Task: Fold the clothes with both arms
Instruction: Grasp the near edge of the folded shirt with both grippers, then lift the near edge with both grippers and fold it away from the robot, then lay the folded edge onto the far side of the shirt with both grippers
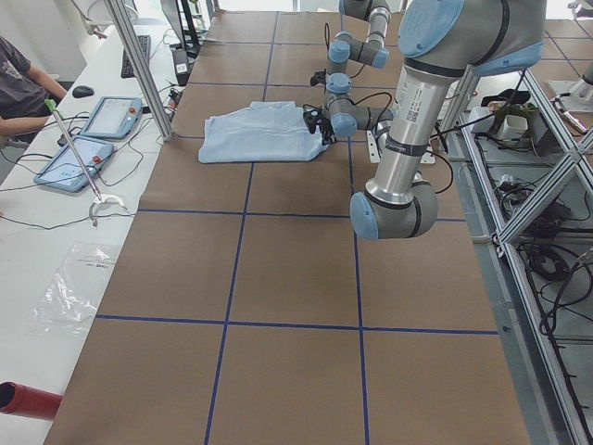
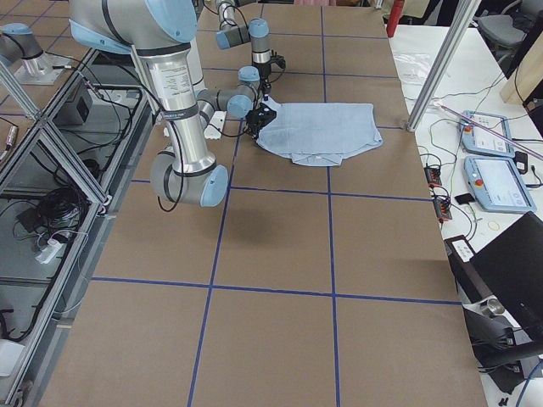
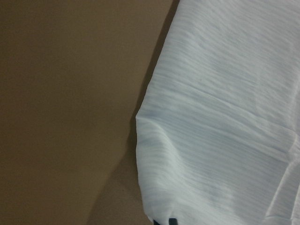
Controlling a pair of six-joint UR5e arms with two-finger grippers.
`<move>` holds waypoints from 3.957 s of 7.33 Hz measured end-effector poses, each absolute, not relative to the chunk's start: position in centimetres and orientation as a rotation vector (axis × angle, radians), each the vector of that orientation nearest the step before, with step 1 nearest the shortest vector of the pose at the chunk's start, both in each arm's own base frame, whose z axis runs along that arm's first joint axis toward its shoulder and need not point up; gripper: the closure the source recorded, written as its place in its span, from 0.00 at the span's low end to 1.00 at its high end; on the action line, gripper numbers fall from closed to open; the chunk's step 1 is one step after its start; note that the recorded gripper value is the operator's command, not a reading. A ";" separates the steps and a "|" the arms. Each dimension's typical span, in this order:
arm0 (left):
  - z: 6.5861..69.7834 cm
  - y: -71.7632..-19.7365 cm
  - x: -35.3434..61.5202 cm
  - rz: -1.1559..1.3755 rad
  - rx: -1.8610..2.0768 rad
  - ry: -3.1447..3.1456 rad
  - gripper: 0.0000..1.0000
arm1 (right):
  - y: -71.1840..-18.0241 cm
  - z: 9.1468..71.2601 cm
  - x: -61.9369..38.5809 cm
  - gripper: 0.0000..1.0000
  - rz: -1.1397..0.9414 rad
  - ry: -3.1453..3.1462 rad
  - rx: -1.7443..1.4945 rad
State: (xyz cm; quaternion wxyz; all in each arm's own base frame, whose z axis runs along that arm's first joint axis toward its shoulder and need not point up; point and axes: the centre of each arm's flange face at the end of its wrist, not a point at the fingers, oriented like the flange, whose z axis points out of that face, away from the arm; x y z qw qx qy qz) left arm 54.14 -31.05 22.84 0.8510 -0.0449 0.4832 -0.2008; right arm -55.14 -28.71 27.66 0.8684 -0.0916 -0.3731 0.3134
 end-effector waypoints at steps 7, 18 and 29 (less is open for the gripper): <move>18.2 -28.0 49.2 -0.350 -0.214 1.053 1.00 | -26.7 23.6 -51.1 1.00 0.594 -0.867 -0.305; 16.0 -30.9 43.1 -0.373 -0.257 1.032 1.00 | -29.8 19.3 -46.4 1.00 0.509 -0.997 -0.235; 24.0 -53.4 48.5 -0.524 -0.067 1.112 1.00 | -53.5 21.1 -53.6 1.00 0.538 -0.907 0.024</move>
